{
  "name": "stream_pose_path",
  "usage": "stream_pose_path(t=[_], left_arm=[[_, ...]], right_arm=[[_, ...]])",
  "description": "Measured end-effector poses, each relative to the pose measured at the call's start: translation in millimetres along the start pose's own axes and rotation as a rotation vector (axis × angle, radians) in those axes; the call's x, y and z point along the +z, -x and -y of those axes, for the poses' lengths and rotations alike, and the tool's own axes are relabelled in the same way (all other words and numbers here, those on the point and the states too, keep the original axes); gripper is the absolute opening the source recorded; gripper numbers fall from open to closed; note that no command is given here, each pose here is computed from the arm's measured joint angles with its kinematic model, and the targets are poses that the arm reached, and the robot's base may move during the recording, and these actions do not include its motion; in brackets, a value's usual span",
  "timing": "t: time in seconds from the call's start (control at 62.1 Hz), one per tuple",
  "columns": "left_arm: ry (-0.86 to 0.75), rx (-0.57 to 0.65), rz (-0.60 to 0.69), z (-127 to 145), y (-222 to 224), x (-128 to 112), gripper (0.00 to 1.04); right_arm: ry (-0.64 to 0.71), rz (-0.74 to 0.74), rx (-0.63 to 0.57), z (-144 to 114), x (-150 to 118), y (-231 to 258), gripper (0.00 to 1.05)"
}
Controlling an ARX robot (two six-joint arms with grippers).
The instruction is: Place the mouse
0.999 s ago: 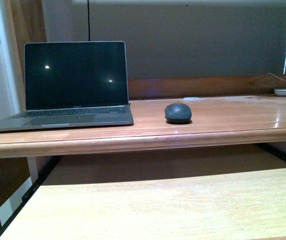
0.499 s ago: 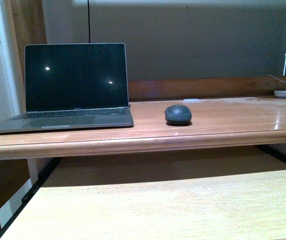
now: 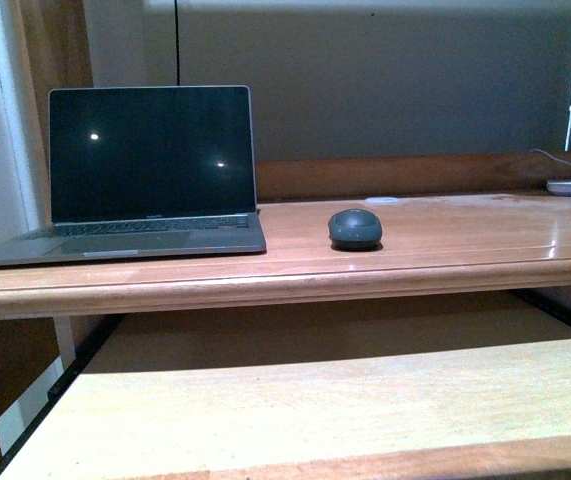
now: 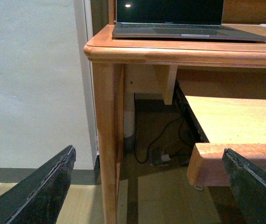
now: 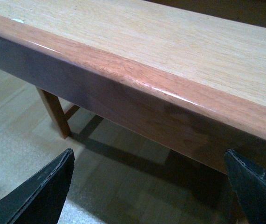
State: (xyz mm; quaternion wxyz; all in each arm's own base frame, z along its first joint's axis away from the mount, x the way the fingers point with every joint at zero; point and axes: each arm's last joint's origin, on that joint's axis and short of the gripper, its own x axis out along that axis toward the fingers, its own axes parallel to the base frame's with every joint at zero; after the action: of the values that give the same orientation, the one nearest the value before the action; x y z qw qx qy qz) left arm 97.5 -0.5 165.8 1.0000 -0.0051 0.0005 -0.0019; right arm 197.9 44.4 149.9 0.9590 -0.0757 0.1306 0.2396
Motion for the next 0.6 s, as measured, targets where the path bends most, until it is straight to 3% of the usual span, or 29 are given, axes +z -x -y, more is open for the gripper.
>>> stream_pose_path(t=[0.596], left_arm=[[0.0,0.0,0.0,0.0,0.0,0.0,0.97]], right_arm=[[-0.032,0.026,-0.201,0.4,50.7,-134.2,0.97]])
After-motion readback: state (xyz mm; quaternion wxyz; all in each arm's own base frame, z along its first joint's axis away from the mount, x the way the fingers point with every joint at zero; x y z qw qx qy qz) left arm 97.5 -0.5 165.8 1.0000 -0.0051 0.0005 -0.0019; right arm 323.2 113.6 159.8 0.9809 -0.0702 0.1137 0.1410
